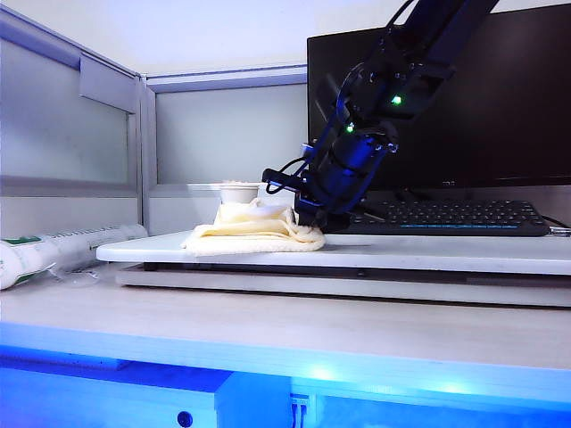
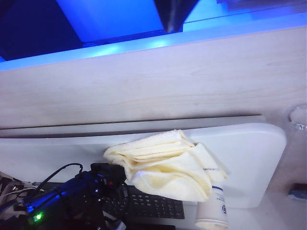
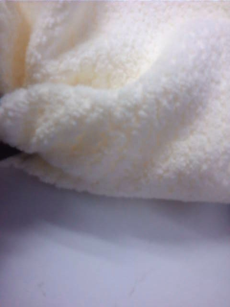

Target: Wipe the tabletop with a clean cloth to remove dust and stains.

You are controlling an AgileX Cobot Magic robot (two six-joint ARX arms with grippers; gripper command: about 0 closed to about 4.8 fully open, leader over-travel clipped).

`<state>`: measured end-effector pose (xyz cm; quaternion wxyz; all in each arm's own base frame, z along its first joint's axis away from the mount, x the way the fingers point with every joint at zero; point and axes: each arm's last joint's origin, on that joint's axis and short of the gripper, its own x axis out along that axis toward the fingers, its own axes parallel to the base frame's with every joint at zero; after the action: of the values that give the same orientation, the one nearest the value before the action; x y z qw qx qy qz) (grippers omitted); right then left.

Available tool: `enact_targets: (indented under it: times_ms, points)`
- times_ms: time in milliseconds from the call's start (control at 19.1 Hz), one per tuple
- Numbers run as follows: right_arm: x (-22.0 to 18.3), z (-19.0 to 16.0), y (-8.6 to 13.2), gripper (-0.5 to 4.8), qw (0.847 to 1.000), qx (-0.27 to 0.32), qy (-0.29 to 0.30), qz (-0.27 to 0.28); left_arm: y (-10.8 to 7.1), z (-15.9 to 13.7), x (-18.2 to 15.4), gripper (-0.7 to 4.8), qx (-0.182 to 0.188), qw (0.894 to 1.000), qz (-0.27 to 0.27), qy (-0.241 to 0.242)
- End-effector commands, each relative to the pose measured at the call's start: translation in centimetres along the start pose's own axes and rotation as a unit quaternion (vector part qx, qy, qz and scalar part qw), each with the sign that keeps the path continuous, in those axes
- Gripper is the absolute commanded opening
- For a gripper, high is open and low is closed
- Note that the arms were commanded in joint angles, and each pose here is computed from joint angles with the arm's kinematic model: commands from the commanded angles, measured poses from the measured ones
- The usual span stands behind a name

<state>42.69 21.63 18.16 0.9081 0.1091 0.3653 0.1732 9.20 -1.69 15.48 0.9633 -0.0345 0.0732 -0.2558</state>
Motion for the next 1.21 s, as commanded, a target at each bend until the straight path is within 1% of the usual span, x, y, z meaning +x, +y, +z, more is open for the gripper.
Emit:
enact_targets:
  times_ms: [52,210,262,472,577,734,944,1153,1206]
  points:
    - [0.7,-2.3,-1.4,-0.04,0.996,0.008,0.086,-0.034,0.0,-0.2,0.0,-0.06,-0.006,1.000,-0.002,0.010]
    - [0.3,-2.3,-2.5,-0.04,0.993,0.017,0.108,-0.052,0.0,-0.2,0.0,-0.06,-0.006,1.000,-0.002,0.010]
    - [0.2,-2.3,-2.6,-0.04,0.992,0.012,0.112,-0.055,0.0,-0.2,0.0,-0.06,-0.006,1.000,-0.002,0.010]
    - [-1.7,-1.8,-4.3,-0.04,0.992,0.017,0.103,-0.072,0.0,-0.2,0.0,-0.06,-0.006,1.000,-0.002,0.010]
    - [-3.1,-2.0,-6.2,-0.04,0.991,0.033,0.100,-0.087,0.0,-0.2,0.0,-0.06,-0.006,1.000,-0.002,0.010]
    - [-5.7,-3.1,-9.8,-0.04,0.987,0.053,0.099,-0.115,0.0,-0.2,0.0,-0.06,-0.004,1.000,-0.002,0.010]
    - [-10.7,-5.3,-14.8,-0.04,0.979,0.090,0.085,-0.160,0.0,-0.2,0.0,-0.06,-0.004,1.000,-0.002,0.010]
    - [-16.2,-7.2,-19.1,-0.04,0.970,0.091,0.086,-0.209,0.0,-0.2,0.0,-0.06,-0.004,1.000,-0.002,0.010]
    - [-17.0,-7.3,-19.6,-0.04,0.968,0.092,0.085,-0.216,0.0,-0.2,0.0,-0.06,-0.004,1.000,-0.002,0.010]
